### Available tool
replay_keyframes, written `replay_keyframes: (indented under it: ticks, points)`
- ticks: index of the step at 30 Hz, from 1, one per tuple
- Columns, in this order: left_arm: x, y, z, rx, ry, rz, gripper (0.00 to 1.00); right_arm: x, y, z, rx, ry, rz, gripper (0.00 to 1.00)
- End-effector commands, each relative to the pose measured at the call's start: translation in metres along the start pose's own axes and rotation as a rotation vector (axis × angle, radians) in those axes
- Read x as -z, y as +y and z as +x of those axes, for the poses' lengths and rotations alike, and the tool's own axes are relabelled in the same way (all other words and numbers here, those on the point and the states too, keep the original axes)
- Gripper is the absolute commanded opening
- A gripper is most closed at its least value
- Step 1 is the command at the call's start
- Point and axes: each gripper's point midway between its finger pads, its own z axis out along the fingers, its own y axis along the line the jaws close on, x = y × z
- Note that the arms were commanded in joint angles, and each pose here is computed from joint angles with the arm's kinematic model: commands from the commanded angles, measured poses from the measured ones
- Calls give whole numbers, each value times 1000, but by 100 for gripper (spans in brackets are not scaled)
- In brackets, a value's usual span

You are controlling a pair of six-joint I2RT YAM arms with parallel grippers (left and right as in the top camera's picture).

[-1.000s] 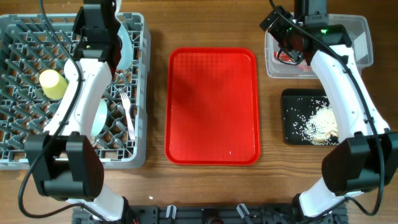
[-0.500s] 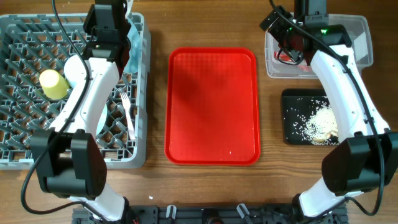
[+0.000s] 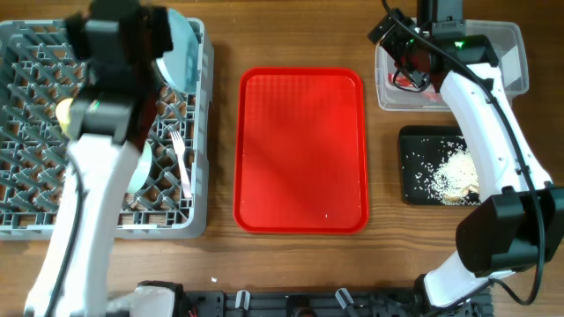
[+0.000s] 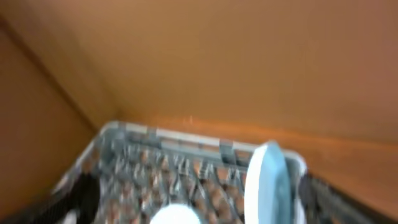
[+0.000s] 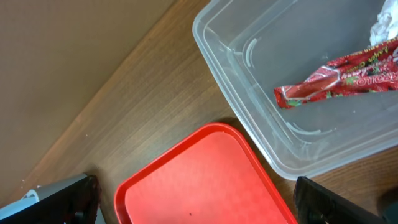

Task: Sort waste into correct bins and load items into the dishwasher rack
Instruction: 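Stand the plate upright in the rack's back slots with the left gripper, then withdraw the left gripper from the rack toward the front edge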

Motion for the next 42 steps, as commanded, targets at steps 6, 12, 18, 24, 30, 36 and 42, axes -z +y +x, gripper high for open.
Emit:
replay_keyframes:
  ticks: [6,12,18,24,30,36,42]
  points:
    - [103,-51,85,243,455,476,100,3,-2,-5,12,-22,9,100]
    - [159,-63,139,224,769,629,100,3,-2,-5,11,-23,9,100]
    - [211,-68,136,154,728,748,100,3,-2,-5,11,-23,9,100]
    - [251,-64,150,71,757,819,100,3,-2,-5,11,-22,9,100]
    - [260,-54,167,46,840,789,100,3,-2,-5,12,-22,9,100]
    - [266,-46,178,26,897,767,100,3,-2,-5,12,-22,9,100]
    - [264,-47,178,25,894,764,100,3,-2,-5,11,-22,9,100]
